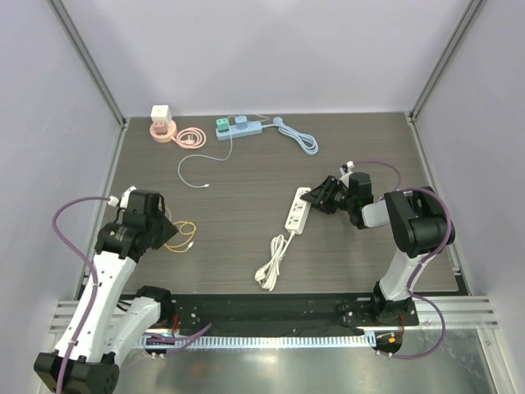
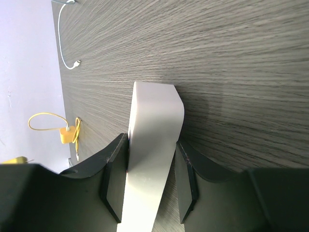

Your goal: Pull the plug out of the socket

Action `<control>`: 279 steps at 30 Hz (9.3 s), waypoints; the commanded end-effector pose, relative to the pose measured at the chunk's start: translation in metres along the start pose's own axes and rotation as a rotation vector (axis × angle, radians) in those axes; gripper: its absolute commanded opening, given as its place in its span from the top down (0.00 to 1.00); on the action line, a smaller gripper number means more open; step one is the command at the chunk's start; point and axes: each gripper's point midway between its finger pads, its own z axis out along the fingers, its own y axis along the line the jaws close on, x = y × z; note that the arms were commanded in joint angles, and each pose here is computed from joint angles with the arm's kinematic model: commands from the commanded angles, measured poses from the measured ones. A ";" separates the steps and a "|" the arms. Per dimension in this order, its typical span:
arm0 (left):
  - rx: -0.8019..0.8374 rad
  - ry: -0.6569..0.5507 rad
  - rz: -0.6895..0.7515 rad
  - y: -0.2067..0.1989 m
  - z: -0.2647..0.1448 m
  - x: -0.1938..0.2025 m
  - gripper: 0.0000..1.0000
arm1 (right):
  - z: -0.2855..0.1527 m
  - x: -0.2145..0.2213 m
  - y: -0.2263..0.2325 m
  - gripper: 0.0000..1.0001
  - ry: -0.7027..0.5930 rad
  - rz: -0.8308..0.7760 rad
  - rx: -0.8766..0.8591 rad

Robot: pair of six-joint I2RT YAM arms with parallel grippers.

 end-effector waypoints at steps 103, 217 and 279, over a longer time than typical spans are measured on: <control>0.764 0.260 0.034 -0.227 0.025 -0.007 0.37 | -0.079 -0.199 -0.116 0.68 -0.294 -0.114 0.573; 0.228 0.121 0.257 -0.344 0.136 0.025 0.30 | -0.026 0.011 0.061 0.24 -0.083 -0.515 0.149; 0.116 -0.004 0.225 -0.340 0.220 0.028 1.00 | -0.014 0.018 0.053 0.41 -0.069 -0.517 0.114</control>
